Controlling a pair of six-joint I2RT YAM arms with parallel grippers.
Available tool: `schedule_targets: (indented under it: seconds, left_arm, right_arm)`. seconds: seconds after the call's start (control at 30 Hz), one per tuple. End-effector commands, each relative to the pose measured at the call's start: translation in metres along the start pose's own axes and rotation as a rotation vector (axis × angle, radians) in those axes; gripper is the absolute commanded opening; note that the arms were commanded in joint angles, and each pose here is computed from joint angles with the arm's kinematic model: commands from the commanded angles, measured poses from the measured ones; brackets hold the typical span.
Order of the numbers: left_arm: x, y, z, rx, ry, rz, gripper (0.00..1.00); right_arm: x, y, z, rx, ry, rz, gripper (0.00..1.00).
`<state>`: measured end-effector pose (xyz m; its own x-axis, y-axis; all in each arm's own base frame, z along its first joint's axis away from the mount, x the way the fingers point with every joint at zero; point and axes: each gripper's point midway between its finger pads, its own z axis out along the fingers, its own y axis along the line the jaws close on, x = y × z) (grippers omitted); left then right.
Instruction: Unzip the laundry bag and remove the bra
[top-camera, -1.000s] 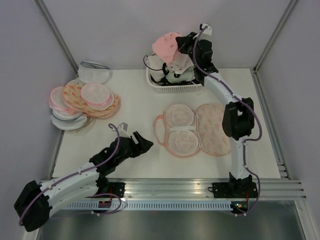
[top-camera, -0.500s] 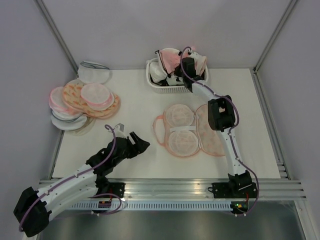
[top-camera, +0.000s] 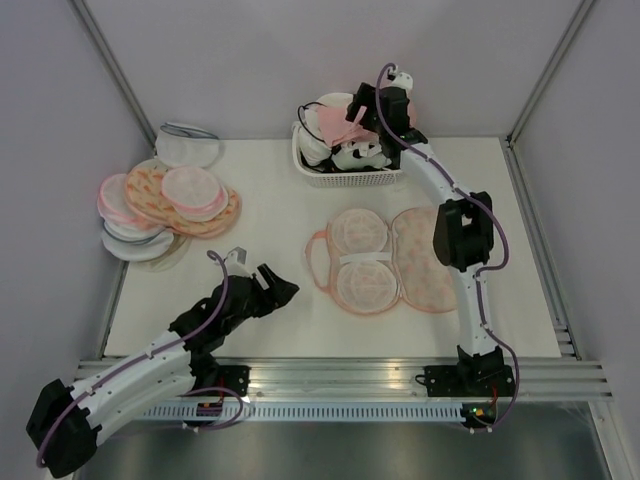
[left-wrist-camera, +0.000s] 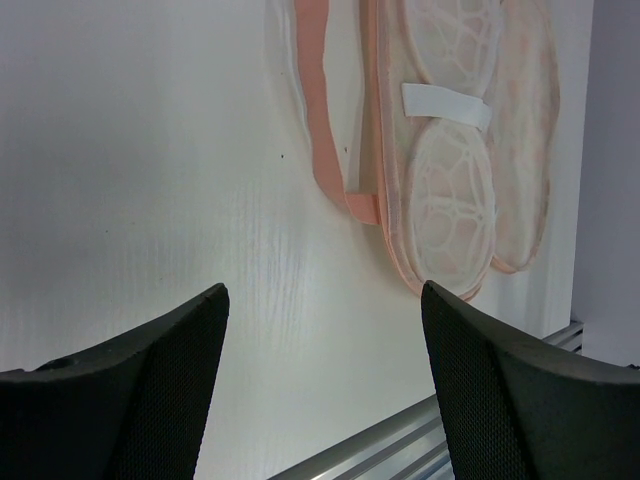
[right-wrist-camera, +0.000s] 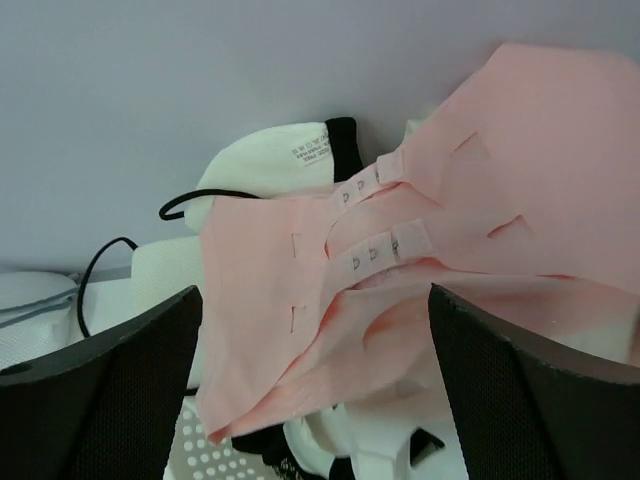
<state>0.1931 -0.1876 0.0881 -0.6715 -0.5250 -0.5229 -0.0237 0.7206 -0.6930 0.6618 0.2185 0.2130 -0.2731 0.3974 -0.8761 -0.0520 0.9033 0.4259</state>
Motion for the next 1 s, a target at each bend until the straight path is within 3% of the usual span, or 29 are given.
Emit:
schedule_targets:
  seconds: [0.0,0.17,0.3,0.33,0.37,0.63,0.77,0.97]
  left_arm:
    - [-0.008,-0.002,-0.004,0.007,-0.03,0.026,0.82]
    - [-0.011,-0.006,-0.007,0.026,-0.039,0.019,0.82]
    - [-0.009,-0.005,-0.01,0.03,-0.03,0.017,0.82]
    - [-0.007,-0.005,-0.01,0.033,-0.025,0.012,0.82]
    - [-0.007,-0.007,-0.012,0.047,-0.026,0.007,0.82]
    - [-0.008,-0.012,-0.016,0.082,-0.03,0.003,0.82]
    - [-0.006,-0.013,-0.014,0.082,-0.016,0.01,0.82]
    - [-0.001,-0.011,-0.012,0.074,0.004,0.001,0.82]
  right_arm:
    - [-0.068,0.005,-0.055,0.084,-0.043,-0.025,0.98]
    - [-0.055,-0.022,-0.104,0.191,0.038,-0.01,0.98]
    - [-0.015,-0.054,-0.133,0.295,0.194,-0.053,0.98]
    - [0.017,-0.073,-0.144,0.337,0.26,-0.072,0.98]
    - [-0.001,-0.071,-0.161,0.33,0.2,-0.049,0.98]
    - [0.035,-0.155,-0.301,0.608,0.145,0.006,0.98]
    - [0.059,-0.188,-0.342,0.71,0.129,0.021,0.98]
    - [0.119,-0.217,-0.378,0.774,0.234,0.073,0.98]
